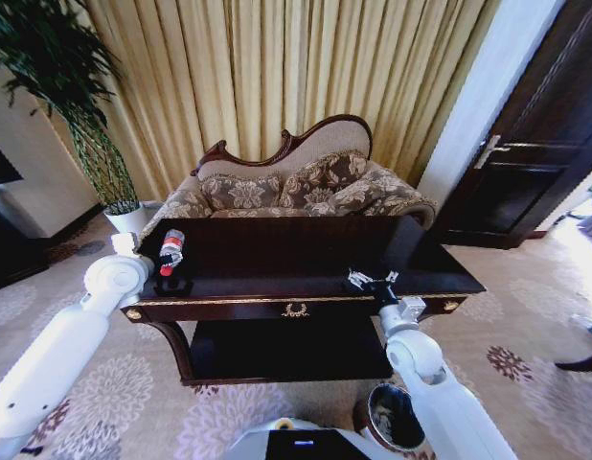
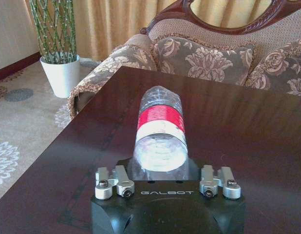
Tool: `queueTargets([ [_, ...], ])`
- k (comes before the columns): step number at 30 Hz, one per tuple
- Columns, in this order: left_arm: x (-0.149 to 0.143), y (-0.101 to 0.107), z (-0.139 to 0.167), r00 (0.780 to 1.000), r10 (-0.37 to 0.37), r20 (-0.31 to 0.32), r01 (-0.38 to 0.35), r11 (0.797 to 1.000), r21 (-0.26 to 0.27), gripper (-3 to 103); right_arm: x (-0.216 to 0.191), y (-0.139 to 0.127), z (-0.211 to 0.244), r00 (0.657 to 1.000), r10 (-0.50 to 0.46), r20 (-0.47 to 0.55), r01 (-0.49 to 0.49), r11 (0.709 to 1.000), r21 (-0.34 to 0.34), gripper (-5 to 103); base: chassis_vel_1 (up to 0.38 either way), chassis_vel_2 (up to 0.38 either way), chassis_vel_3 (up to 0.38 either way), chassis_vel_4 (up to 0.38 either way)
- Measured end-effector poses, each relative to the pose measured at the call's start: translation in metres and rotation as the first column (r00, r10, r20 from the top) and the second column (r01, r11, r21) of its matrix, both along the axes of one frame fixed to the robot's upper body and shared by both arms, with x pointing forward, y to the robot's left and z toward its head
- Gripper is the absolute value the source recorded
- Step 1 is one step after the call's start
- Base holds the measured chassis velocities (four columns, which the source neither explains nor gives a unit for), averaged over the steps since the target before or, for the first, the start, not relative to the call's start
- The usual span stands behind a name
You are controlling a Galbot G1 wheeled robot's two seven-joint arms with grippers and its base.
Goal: Move to the front of the table and place the trash on the table into the trash bin.
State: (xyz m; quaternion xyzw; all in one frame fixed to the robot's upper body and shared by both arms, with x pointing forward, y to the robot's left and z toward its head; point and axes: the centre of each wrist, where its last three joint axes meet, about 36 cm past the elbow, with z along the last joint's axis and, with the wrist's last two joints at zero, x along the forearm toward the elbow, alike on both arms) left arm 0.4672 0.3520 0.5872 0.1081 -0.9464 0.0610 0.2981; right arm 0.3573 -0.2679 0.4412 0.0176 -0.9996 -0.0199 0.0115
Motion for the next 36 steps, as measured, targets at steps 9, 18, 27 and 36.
queueTargets([
  [9, 0.001, -0.001, -0.002, 1.000, 0.002, 0.002, -0.002, 1.000, -0.009, 42, 0.000, -0.001, 0.000, 1.000, -0.003, 0.003, 0.003, 1.000, -0.002, 100, 0.000, 0.000, 0.000, 0.000],
  [18, -0.023, -0.007, -0.011, 0.980, -0.111, 0.166, 0.091, 0.989, 0.120, 32, -0.005, 0.008, 0.019, 1.000, 0.017, -0.003, -0.017, 0.996, 0.093, 100, 0.000, 0.000, 0.000, 0.000],
  [27, -0.058, -0.006, -0.027, 0.888, -0.246, 0.388, 0.154, 0.955, 0.253, 32, -0.017, 0.018, 0.043, 0.997, 0.073, -0.015, -0.068, 0.973, 0.222, 100, 0.000, 0.000, 0.000, 0.000],
  [36, -0.091, -0.030, -0.008, 0.736, -0.401, 0.545, 0.245, 0.909, 0.337, 32, -0.050, 0.039, 0.090, 0.972, 0.233, 0.020, -0.222, 0.895, 0.387, 100, 0.000, 0.000, 0.000, 0.000],
])
